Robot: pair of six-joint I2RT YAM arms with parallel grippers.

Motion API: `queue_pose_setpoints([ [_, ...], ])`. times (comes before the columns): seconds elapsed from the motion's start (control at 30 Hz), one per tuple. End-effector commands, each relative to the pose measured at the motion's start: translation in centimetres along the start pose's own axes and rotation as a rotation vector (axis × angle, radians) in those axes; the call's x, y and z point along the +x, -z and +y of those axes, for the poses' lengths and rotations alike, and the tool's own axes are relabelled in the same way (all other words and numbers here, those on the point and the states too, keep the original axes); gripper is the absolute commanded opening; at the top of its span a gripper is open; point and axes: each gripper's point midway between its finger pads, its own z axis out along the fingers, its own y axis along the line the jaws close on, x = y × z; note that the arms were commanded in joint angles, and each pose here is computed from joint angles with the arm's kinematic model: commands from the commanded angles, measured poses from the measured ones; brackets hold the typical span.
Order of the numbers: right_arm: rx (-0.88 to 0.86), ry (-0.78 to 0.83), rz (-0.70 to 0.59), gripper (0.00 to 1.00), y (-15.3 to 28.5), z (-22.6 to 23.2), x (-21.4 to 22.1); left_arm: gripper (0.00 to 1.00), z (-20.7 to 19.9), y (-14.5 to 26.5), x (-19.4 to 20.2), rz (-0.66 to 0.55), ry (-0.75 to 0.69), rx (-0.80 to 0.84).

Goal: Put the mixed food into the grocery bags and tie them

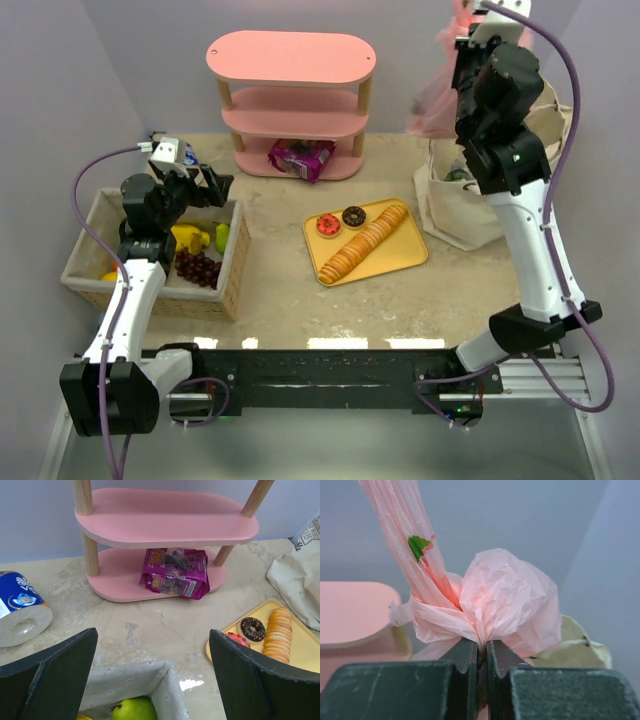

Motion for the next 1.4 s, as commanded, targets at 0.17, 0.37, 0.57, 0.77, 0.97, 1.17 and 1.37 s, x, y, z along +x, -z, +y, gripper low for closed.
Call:
queue_pose_setpoints([
  [0.17, 0.264, 0.152, 0.173, 0.00, -7.8, -10.7, 9.6, 0.98, -0.9, -0.1, -0.8, -0.040, 0.009, 0.042],
  [0.37, 0.391, 0.256, 0.406, 0.00, -6.8, -14.2, 21.4, 0.98, -1.6, 0.0, -1.0, -0.050, 0.016, 0.068],
  [0.57, 0.477, 0.310, 0.662, 0.00, -2.8, -15.1, 31.5, 0.97, -2.1, -0.1, -0.8, -0.047, 0.021, 0.081],
  [0.77, 0.382, 0.235, 0.778, 0.35, -1.7, -13.5, 33.8, 0.98, -2.5, -0.7, 0.0, -0.007, 0.015, 0.049],
  [0.97, 0.215, 0.024, 0.649, 0.88, -2.1, -10.5, 27.3, 0.99, -2.7, -1.6, 1.2, 0.054, 0.058, 0.029],
  [1.17, 0.010, -0.135, 0.568, 0.99, -2.2, -6.8, 22.4, 1.00, -3.3, -1.8, 0.8, 0.066, 0.075, 0.059],
  [1.37, -0.228, -0.281, 0.382, 0.99, 0.1, -3.2, 14.9, 1.00, -5.0, -0.1, -2.1, 0.052, 0.163, 0.079],
])
